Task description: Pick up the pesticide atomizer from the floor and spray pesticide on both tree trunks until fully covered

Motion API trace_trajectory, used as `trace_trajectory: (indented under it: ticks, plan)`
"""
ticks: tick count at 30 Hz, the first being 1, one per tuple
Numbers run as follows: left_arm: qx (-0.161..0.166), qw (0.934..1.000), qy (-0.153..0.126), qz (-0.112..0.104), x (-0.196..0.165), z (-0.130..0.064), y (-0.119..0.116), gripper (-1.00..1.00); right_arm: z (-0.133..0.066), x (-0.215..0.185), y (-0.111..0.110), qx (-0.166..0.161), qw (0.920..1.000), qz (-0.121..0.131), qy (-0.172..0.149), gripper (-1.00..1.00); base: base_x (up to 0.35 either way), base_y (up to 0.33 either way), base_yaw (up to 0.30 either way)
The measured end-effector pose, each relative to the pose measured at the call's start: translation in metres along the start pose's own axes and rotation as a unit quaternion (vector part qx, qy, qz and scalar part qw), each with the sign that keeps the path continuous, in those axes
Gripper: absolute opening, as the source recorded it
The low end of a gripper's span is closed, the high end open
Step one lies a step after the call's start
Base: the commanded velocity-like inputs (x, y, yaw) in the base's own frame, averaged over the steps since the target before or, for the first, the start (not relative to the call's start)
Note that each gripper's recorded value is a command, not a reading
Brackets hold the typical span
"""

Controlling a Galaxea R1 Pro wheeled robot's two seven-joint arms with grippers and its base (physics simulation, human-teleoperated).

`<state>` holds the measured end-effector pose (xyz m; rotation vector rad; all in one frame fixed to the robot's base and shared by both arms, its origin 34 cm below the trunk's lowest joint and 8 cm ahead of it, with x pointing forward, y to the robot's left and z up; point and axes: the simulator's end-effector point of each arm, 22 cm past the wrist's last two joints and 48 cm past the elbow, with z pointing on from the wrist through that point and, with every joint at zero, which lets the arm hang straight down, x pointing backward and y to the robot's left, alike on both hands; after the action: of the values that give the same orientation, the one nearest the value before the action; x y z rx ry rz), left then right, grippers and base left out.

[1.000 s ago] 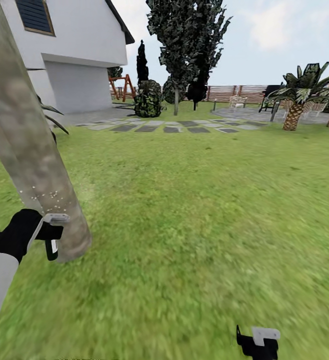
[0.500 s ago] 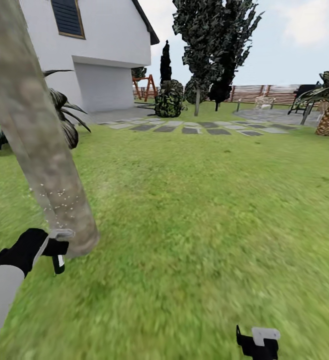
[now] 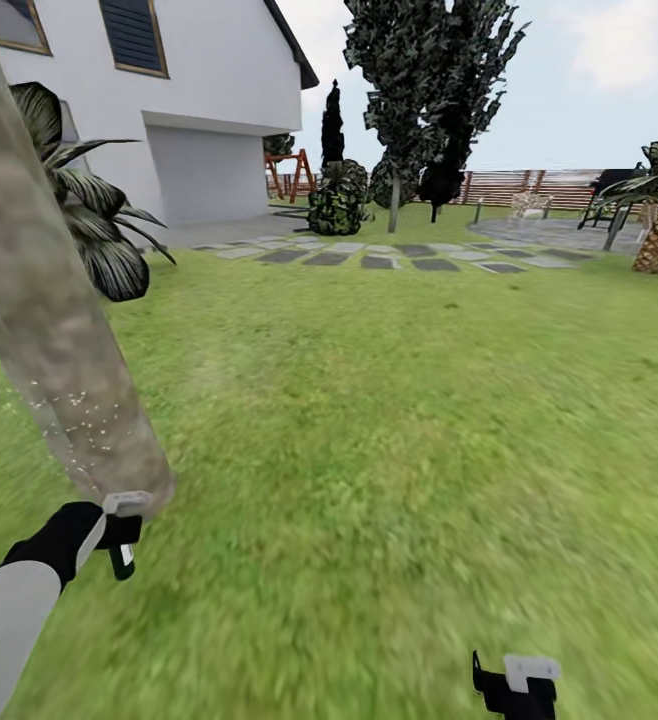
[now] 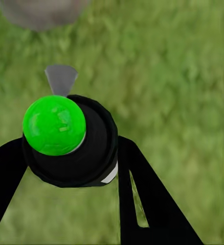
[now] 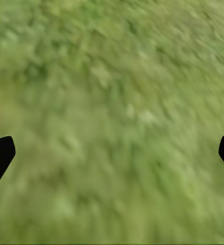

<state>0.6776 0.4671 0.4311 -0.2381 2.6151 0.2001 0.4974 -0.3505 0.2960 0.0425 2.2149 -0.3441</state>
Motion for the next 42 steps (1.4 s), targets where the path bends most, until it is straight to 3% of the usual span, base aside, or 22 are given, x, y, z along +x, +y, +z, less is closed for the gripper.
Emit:
trace_trajectory:
  ticks: [6,9,12,19,29,33,42]
  plan:
    - [0.003,0.9999,-0.011,-0.009,-0.005,0.000,0.000,-1.00,0.000,0.000,0.000,0.000,1.0000,0.000,0.000,1.00,0.236,-0.195,0.255]
    - [0.008,0.9990,-0.024,-0.036,-0.010,-0.001,0.005,-1.00,0.000,0.000,0.000,0.000,1.0000,0.000,0.000,1.00,0.263,-0.173,0.272]
    - [0.008,0.9987,-0.026,-0.043,-0.010,-0.001,0.007,-1.00,0.000,0.000,0.000,0.000,1.0000,0.000,0.000,1.00,0.279,-0.152,0.272]
    - [-0.028,0.9984,-0.025,-0.042,-0.009,-0.001,0.021,-1.00,0.000,0.000,0.000,0.000,1.0000,0.000,0.000,1.00,0.283,-0.146,0.272]
    - [-0.022,0.9990,-0.018,-0.035,-0.004,0.002,0.004,-1.00,0.000,0.000,0.000,0.000,1.0000,0.000,0.000,1.00,0.211,-0.204,0.141]
    - [-0.036,0.9992,-0.012,-0.009,-0.001,0.002,0.008,-1.00,0.000,0.000,0.000,0.000,1.0000,0.000,0.000,1.00,0.047,-0.267,0.001]
    - [-0.043,0.9990,-0.012,-0.006,-0.002,0.001,0.016,-1.00,0.000,0.000,0.000,0.000,1.0000,0.000,0.000,1.00,0.016,-0.275,0.199]
